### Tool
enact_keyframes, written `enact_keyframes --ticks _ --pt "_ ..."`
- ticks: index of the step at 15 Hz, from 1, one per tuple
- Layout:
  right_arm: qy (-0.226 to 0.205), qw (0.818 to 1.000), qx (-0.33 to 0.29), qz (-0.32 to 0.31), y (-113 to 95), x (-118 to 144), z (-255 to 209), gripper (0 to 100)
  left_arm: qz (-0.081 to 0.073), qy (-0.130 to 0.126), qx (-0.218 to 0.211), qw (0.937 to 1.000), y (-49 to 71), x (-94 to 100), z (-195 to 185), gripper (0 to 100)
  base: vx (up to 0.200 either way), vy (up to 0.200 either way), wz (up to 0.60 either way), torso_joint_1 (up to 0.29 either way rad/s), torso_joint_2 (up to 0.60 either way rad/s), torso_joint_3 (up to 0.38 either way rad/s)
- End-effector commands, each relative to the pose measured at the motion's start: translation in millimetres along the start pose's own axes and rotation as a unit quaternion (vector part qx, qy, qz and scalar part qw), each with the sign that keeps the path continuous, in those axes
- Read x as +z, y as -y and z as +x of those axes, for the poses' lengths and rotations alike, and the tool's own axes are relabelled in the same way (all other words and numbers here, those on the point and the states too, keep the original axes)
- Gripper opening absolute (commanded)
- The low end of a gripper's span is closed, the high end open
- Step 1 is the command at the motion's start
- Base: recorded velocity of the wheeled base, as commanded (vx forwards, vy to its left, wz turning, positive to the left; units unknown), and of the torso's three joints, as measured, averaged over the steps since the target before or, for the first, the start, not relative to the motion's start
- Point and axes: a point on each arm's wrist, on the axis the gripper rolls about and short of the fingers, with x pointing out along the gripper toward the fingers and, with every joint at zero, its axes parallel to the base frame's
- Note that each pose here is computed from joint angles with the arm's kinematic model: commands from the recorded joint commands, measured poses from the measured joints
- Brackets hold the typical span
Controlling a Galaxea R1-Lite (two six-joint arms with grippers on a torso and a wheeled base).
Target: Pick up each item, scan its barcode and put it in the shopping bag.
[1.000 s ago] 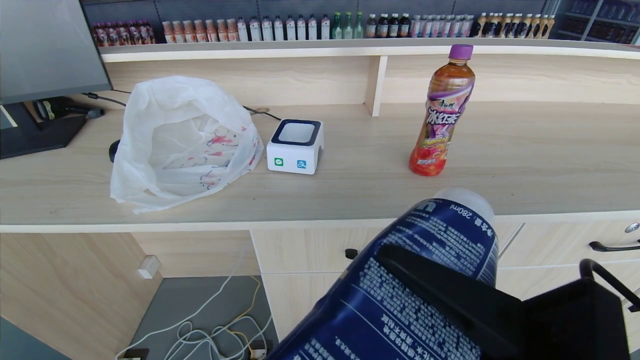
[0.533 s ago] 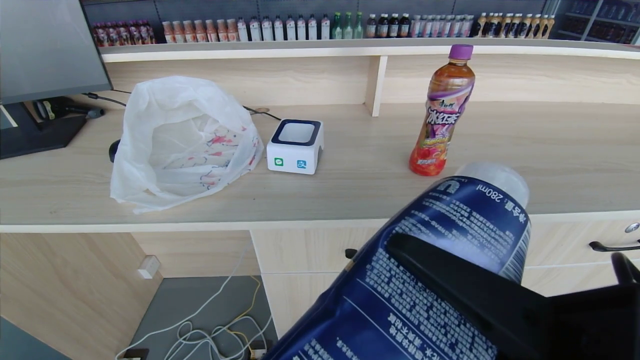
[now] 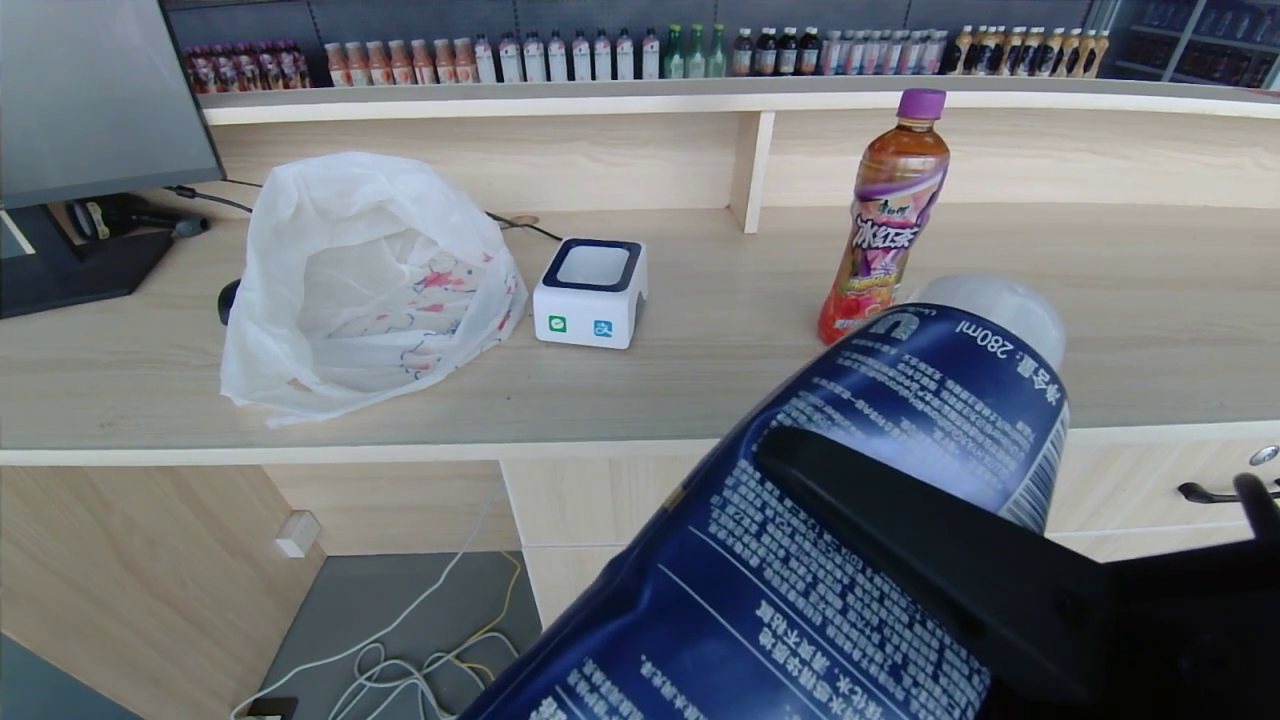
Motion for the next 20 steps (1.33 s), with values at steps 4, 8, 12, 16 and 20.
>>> enact_keyframes --ticks 4,8,12,16,20 --pt "0.001 1.000 0.002 -0.003 -2.5 1.7 3.5 0 0.000 0.000 0.000 1.0000 0.0 0.0 0.0 0 0.000 0.000 0.00 0.000 0.00 0.000" --pt "0.002 1.000 0.003 -0.003 -2.9 2.2 3.0 0 0.000 0.000 0.000 1.0000 0.0 0.0 0.0 0 0.000 0.000 0.00 0.000 0.00 0.000" --pt "0.002 1.000 0.005 0.000 -3.4 2.3 2.4 0 0.000 0.000 0.000 1.0000 0.0 0.0 0.0 0 0.000 0.000 0.00 0.000 0.00 0.000" --pt "0.003 1.000 0.006 0.002 -4.0 2.5 1.9 0 0.000 0.000 0.000 1.0000 0.0 0.0 0.0 0 0.000 0.000 0.00 0.000 0.00 0.000" --pt "0.003 0.999 0.015 0.047 -7.0 2.6 -1.4 0 0.000 0.000 0.000 1.0000 0.0 0.0 0.0 0 0.000 0.000 0.00 0.000 0.00 0.000"
